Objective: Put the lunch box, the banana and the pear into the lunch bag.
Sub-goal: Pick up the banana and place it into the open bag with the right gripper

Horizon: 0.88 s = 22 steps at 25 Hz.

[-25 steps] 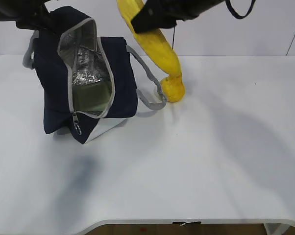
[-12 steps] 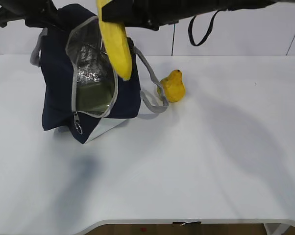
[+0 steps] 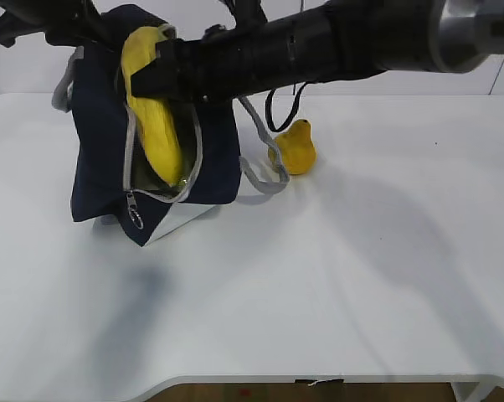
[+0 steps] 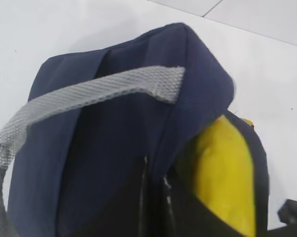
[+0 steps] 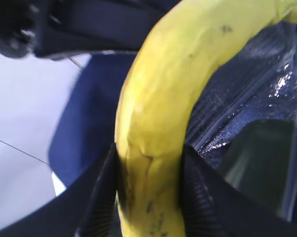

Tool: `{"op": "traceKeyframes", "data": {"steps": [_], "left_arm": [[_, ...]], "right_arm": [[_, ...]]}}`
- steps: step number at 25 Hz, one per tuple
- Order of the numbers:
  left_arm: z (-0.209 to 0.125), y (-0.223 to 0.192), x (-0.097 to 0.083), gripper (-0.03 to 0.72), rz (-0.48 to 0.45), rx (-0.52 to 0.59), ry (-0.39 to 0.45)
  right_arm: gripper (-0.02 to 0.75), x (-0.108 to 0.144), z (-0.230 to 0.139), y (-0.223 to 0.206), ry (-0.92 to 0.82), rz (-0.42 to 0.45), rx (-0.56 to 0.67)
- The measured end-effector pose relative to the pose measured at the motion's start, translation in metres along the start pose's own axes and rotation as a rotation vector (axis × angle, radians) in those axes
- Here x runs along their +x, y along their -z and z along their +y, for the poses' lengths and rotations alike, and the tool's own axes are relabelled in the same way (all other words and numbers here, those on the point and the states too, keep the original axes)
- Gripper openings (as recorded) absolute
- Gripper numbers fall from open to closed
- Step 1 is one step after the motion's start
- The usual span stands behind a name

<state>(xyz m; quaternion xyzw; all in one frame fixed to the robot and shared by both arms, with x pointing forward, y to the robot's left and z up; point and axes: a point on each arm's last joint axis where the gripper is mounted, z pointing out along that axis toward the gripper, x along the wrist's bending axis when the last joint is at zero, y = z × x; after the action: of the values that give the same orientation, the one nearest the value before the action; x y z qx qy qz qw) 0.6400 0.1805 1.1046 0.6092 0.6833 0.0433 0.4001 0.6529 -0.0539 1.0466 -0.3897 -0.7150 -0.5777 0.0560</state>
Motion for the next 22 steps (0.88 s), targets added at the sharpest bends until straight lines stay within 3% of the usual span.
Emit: {"op": "traceKeyframes", "data": {"steps": [14, 22], "left_arm": [[0.0, 0.0, -0.001, -0.006, -0.014, 0.0, 0.015], [0.001, 0.0, -0.001, -0.006, -0.015, -0.008, 0.013]], "right_arm": [[0.328, -0.03, -0.011, -0.028, -0.008, -0.042, 0.005], [0.346, -0.02, 0.004, -0.035, 0.096, 0.086, 0.045]]}}
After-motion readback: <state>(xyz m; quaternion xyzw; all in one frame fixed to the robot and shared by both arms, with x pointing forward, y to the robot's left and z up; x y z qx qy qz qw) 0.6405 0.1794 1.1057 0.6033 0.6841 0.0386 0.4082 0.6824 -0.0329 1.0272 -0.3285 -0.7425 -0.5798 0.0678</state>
